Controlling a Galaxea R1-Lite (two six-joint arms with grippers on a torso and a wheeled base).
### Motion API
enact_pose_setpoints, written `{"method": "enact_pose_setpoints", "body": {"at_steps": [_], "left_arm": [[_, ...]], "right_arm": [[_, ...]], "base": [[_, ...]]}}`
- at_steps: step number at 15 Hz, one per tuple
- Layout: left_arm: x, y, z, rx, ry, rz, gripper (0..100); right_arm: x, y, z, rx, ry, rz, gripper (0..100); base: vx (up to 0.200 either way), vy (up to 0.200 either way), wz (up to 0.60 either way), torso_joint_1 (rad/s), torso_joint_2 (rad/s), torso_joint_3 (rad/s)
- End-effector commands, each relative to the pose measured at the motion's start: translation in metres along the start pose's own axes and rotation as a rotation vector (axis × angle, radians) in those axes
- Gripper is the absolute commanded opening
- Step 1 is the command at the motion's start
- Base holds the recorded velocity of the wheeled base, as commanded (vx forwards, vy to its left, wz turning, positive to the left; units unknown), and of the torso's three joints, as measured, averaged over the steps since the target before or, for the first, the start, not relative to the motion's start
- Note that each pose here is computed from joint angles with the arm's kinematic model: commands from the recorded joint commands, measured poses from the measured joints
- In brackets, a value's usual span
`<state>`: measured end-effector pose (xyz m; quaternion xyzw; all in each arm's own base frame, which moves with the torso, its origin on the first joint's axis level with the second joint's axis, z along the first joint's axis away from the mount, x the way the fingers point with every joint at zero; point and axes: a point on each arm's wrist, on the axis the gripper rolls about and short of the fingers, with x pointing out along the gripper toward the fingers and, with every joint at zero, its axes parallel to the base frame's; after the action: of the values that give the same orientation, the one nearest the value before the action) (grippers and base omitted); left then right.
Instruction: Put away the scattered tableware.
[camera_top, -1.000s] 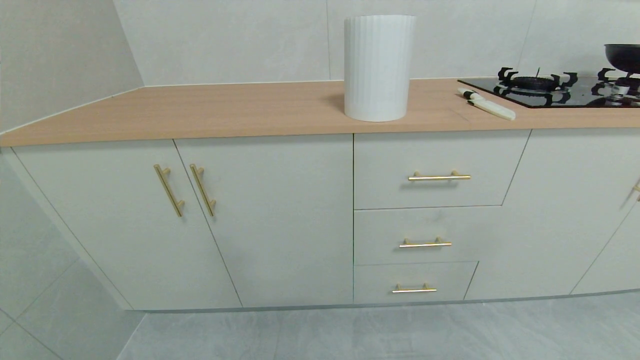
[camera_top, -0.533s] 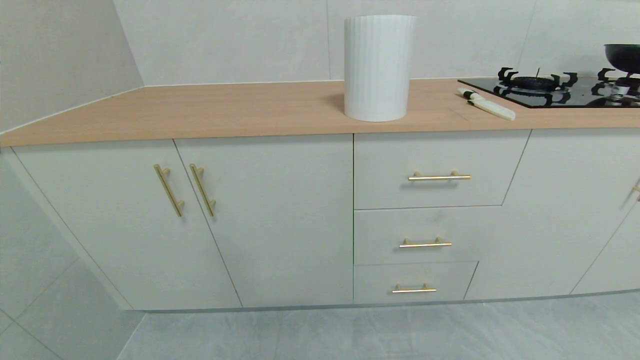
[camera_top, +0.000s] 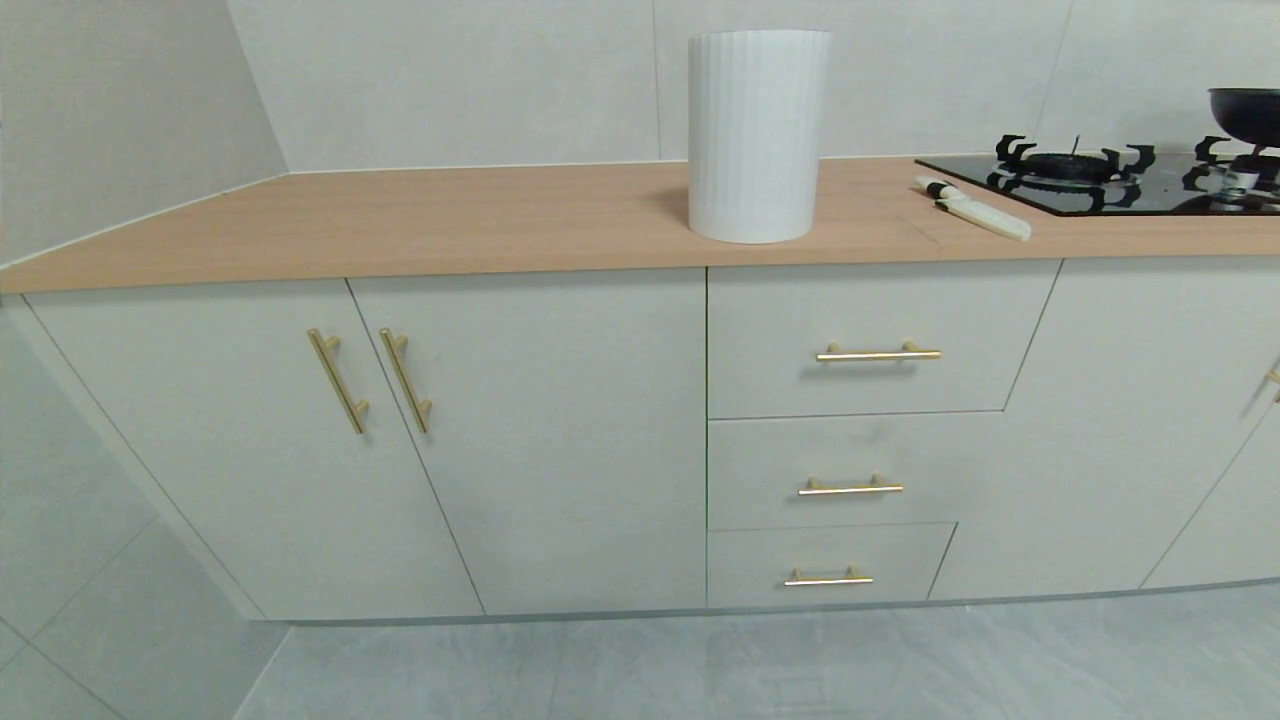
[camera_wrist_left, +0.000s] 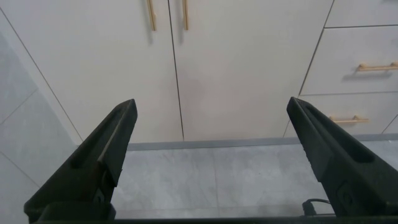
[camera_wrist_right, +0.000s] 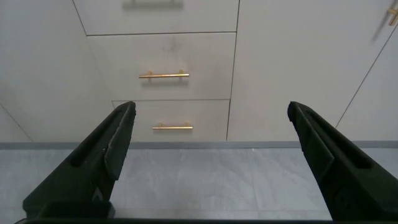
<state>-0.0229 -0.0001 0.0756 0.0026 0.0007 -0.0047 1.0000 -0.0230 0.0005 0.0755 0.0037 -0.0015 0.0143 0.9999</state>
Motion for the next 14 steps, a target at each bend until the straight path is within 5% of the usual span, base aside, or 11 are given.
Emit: {"method": "enact_pose_setpoints", "body": {"at_steps": [1,14], "left_arm": [[0.0002,0.0,-0.0002,-0.001,0.002,0.0,100],[0.0001,0.0,0.0001,-0.001,0.002,0.0,100]], "right_arm": [[0.0002,0.0,0.0,0.0,0.003,0.002,100],[0.0002,0.0,0.0,0.002,0.003,0.001,100]], "base": [[0.0,0.0,0.0,0.0,0.0,0.0],[0.2,0.0,0.0,0.004,0.0,0.002]]}}
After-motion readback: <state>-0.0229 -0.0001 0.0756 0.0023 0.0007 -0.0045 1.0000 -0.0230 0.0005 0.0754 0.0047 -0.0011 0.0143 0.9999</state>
